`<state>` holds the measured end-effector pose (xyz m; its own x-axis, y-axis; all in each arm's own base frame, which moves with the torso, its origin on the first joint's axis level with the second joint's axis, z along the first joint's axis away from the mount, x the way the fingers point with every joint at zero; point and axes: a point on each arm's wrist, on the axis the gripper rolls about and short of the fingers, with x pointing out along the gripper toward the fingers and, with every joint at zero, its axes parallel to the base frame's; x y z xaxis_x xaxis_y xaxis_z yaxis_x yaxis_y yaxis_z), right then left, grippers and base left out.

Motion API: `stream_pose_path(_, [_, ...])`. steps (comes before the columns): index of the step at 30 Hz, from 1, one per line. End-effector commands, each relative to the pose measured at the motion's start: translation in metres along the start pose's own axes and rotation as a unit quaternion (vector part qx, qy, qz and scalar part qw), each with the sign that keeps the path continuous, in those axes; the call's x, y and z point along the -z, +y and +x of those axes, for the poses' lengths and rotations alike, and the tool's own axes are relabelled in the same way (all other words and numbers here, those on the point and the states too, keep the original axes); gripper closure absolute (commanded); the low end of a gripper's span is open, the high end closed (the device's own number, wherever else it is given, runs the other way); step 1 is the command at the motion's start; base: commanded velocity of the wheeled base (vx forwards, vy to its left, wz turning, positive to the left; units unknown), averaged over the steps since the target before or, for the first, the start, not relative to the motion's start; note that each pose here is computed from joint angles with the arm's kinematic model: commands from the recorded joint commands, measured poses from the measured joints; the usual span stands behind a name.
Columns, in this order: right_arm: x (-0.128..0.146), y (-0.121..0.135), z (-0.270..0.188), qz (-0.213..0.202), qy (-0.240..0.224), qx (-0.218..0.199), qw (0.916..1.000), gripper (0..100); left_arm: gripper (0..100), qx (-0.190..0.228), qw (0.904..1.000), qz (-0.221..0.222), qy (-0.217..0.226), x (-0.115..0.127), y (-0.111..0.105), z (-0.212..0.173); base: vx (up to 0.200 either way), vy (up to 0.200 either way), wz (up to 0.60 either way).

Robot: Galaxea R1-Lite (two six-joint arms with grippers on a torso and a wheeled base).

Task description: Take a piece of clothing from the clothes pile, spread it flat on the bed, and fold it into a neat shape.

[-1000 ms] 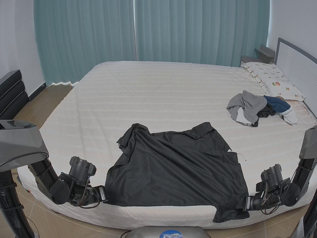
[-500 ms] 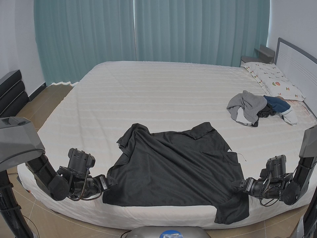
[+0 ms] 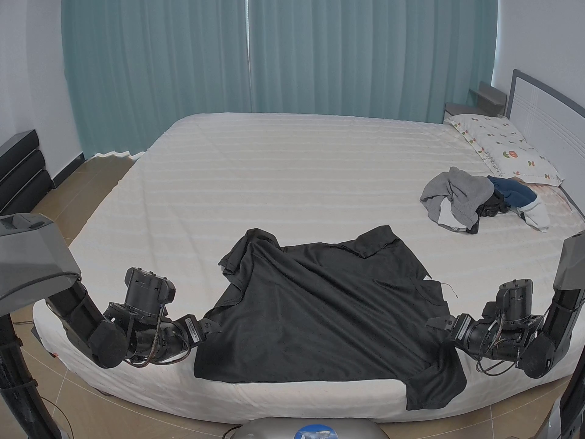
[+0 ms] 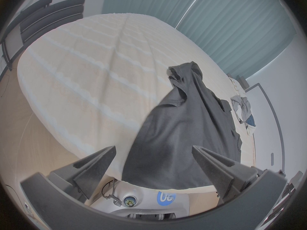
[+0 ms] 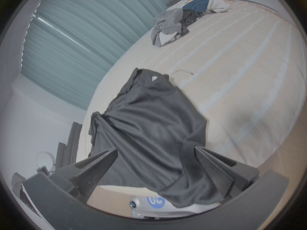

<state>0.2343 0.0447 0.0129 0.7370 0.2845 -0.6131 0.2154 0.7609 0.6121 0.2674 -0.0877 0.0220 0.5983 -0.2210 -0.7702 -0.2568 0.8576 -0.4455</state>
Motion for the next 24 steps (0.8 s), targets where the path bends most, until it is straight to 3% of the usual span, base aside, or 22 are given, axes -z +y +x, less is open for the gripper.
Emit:
stream_pose_path(1, [0.006, -0.002, -0.005, -0.010, 0.014, 0.010, 0.9998, 0, 0, 0.000, 1.0000, 0.000, -0.001, 0.000, 0.000, 0.000, 0.000, 0.000, 0.00])
stream_pose_path(2, [0.016, -0.009, -0.007, -0.053, 0.049, 0.036, 0.9967, 0, 0, -0.001, 1.0000, 0.000, 0.000, 0.000, 0.000, 0.000, 0.000, 0.000, 0.00])
stream_pose_path(6, [0.020, -0.014, -0.010, -0.080, 0.068, 0.060, 0.9927, 0, 0, 0.000, 1.0000, 0.001, 0.000, 0.000, 0.000, 0.000, 0.000, 0.000, 0.00])
stream_pose_path(10, [0.014, -0.016, -0.014, -0.093, 0.042, 0.086, 0.9911, 0, 0, 0.001, 1.0000, -0.001, -0.002, -0.001, 0.000, -0.001, 0.000, 0.000, 0.00])
stream_pose_path(11, [0.005, -0.019, -0.017, -0.104, 0.012, 0.107, 0.9888, 0, 0, 0.003, 1.0000, 0.000, -0.003, -0.001, -0.001, -0.001, 0.000, 0.000, 0.00])
stream_pose_path(15, [-0.013, -0.024, -0.027, -0.116, -0.037, 0.134, 0.9835, 0, 0, 0.003, 1.0000, 0.000, 0.000, 0.000, -0.002, 0.001, 0.000, 0.000, 0.00])
stream_pose_path(19, [-0.015, -0.031, -0.034, -0.130, -0.018, 0.162, 0.9780, 0, 0, 0.011, 0.9997, -0.023, -0.001, -0.001, -0.007, 0.002, 0.000, 0.000, 0.00])
stream_pose_path(24, [-0.031, -0.028, -0.032, -0.121, -0.047, 0.154, 0.9796, 0, 0, 0.021, 0.9994, -0.027, 0.005, 0.004, -0.014, 0.002, 0.000, -0.120, 0.00])
